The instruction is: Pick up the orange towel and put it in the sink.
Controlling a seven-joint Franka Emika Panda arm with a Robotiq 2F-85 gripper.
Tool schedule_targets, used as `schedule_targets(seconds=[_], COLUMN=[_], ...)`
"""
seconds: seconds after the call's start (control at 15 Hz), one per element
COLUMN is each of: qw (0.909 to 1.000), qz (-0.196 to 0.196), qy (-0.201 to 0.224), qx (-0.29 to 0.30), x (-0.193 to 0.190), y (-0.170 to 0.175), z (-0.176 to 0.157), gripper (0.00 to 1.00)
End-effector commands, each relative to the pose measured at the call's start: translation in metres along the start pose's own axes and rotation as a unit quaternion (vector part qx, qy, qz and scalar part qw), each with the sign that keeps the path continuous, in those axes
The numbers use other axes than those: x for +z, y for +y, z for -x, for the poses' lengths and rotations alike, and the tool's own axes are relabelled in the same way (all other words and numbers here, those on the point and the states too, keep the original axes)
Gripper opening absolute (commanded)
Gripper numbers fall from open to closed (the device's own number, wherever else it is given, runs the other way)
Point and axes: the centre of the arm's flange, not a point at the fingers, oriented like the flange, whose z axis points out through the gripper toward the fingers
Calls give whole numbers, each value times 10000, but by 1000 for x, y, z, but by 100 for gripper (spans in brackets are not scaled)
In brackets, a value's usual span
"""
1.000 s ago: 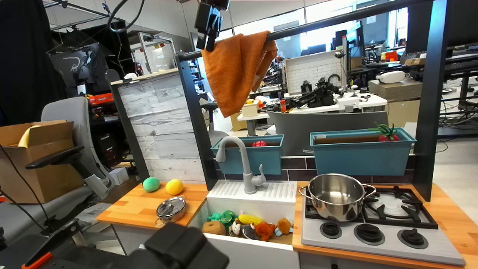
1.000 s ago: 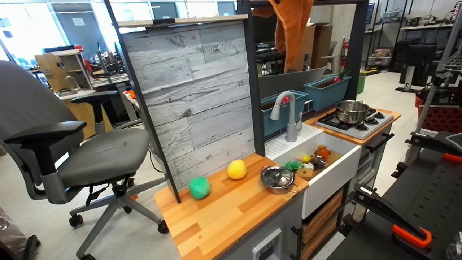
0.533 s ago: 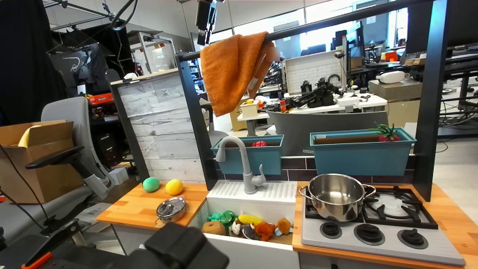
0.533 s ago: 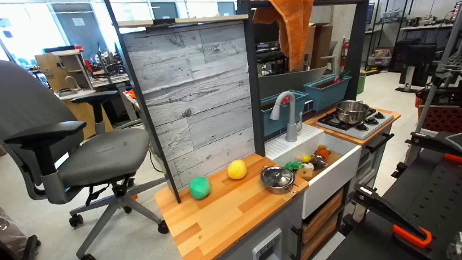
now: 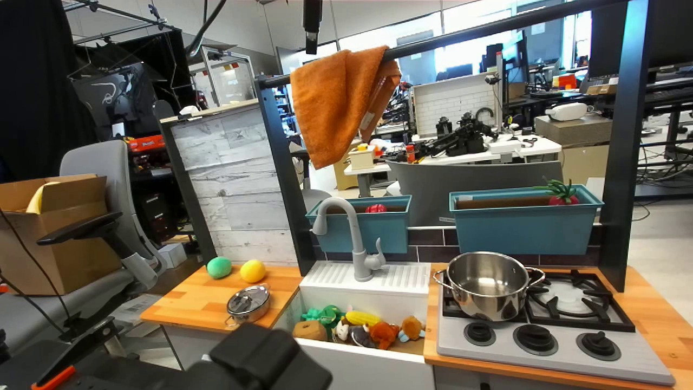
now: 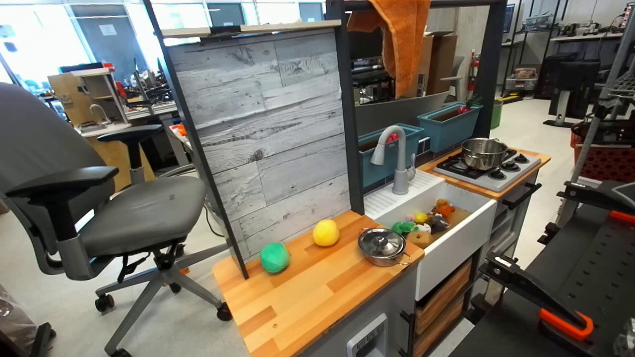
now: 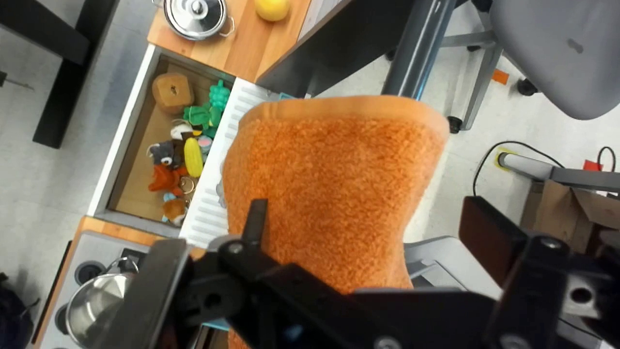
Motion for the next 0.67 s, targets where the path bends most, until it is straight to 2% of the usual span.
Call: schedule_targets(seconds=[0.0,0.47,0.53,0.6], qw=[9988,9988,9988,9989], qz=[146,402,410,389], qy=[387,257,237,217], qx=[-246,-139,-99,-130], x=[-22,-1,2,5], y=[-60,-56,-56,-55], z=[-42,-54,-55,-56], gripper=[100,100,75,74])
